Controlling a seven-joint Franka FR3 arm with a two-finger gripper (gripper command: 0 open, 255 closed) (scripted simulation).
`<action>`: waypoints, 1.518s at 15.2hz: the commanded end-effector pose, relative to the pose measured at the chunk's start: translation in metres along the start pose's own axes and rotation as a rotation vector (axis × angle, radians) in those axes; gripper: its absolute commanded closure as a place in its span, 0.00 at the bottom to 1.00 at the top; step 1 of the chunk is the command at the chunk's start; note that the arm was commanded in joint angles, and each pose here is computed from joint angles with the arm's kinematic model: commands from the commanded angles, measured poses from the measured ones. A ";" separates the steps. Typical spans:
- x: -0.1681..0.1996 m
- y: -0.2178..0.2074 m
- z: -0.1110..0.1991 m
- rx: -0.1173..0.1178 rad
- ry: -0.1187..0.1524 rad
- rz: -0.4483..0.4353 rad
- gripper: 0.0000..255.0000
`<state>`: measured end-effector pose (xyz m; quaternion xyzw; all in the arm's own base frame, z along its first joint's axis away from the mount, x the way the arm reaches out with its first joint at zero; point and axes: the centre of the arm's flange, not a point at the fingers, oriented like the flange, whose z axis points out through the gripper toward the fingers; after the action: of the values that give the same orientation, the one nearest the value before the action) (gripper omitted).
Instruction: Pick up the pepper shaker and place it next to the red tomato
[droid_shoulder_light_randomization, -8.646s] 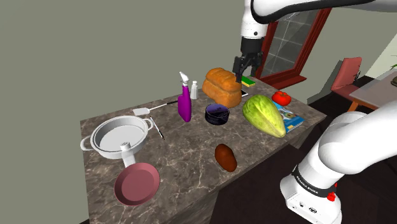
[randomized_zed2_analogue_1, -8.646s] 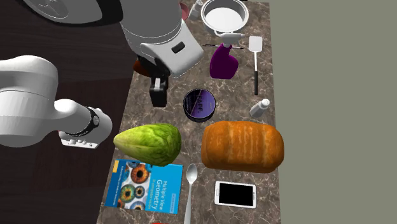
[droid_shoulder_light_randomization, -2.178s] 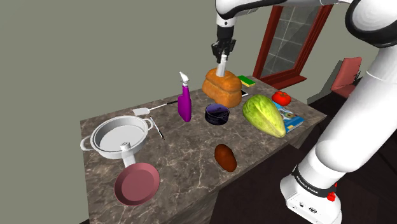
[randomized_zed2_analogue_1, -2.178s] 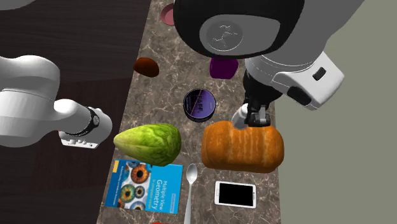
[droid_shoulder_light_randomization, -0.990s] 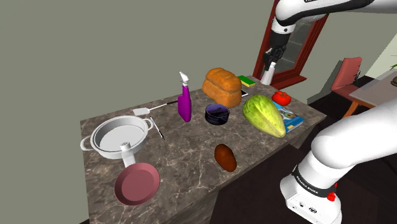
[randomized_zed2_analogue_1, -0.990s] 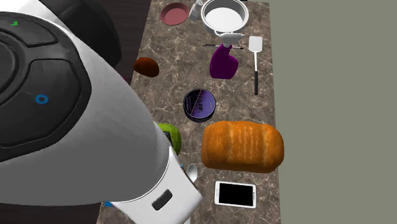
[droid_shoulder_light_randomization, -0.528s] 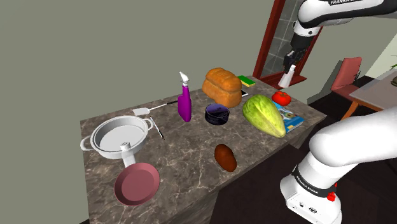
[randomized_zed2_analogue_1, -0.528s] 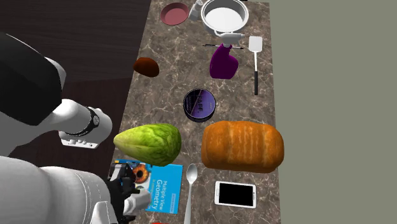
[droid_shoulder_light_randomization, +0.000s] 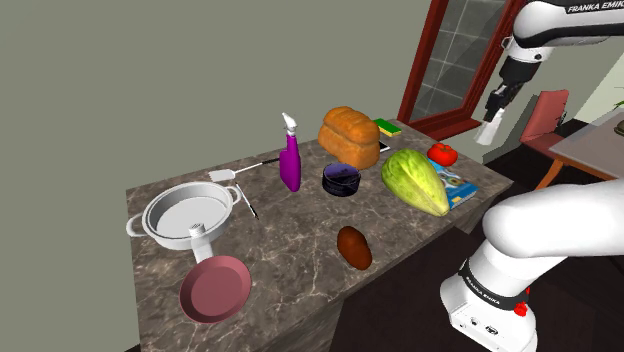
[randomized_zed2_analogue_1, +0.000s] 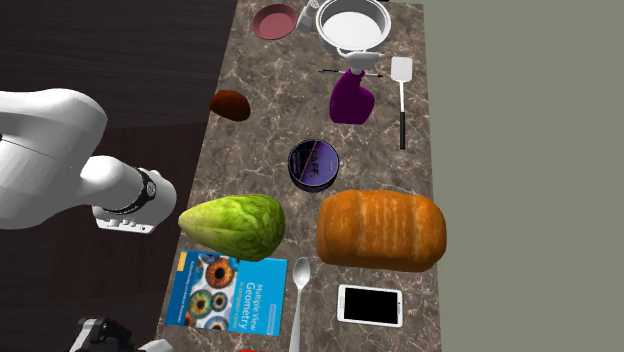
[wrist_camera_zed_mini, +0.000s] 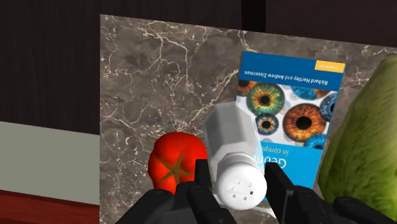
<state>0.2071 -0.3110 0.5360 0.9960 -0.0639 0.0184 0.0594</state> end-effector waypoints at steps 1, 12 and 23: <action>-0.019 0.017 0.000 0.000 0.000 -0.001 1.00; -0.080 0.063 0.030 0.000 0.000 -0.001 1.00; -0.083 0.057 0.087 0.000 0.000 -0.001 1.00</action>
<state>0.1202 -0.3686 0.4583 0.9961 -0.0631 0.0180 0.0592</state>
